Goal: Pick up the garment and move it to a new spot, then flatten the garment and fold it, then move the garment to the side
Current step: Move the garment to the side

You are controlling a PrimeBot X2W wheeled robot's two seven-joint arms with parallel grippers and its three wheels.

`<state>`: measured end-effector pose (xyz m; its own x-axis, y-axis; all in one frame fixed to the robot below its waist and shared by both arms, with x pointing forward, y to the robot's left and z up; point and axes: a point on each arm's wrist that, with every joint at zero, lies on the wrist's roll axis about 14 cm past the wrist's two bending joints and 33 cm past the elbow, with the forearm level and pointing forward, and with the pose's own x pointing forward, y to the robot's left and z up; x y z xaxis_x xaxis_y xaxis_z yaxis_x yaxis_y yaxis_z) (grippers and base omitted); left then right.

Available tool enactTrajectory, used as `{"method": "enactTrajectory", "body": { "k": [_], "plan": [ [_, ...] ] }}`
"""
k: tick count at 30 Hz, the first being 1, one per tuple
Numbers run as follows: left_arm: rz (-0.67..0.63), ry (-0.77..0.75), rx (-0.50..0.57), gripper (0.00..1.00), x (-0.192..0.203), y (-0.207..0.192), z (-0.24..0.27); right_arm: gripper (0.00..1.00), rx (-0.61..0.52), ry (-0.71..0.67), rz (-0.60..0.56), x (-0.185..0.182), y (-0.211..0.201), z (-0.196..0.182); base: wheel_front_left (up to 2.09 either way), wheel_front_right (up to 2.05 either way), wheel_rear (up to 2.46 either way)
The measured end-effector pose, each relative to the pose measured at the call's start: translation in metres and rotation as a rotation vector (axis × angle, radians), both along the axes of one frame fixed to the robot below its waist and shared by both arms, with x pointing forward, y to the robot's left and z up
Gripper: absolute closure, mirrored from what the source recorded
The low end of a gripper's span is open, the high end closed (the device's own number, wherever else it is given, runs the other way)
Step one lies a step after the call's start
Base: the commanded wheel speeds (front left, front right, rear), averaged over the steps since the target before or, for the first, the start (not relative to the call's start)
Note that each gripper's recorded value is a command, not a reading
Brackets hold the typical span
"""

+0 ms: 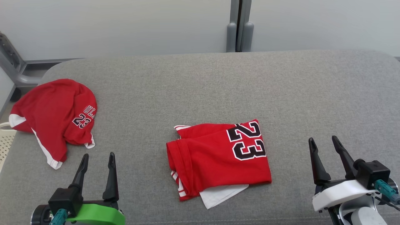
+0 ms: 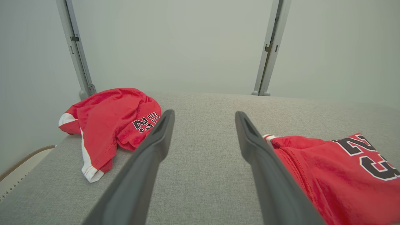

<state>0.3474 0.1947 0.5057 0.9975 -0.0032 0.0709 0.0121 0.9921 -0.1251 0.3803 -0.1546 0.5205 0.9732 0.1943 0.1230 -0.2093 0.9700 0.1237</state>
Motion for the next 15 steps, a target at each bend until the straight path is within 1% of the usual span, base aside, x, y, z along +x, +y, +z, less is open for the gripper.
{"method": "enactTrajectory", "body": {
  "k": [4, 8, 15],
  "plan": [
    [0.004, 0.0, -0.002, 0.0, -0.001, 0.001, 0.0, 0.0, 0.005, 0.011, 0.002, 0.001, 0.001, -0.003, 0.0, 0.0, 0.0],
    [0.009, -0.004, -0.003, 0.0, -0.002, 0.002, 0.001, 0.0, 0.023, 0.061, 0.014, 0.003, 0.003, -0.016, 0.0, 0.0, 0.0],
    [0.025, -0.026, -0.004, 0.0, -0.001, 0.007, 0.009, 0.0, 0.008, 0.194, 0.116, 0.02, 0.029, -0.048, 0.0, 0.0, 0.0]
  ]
}}
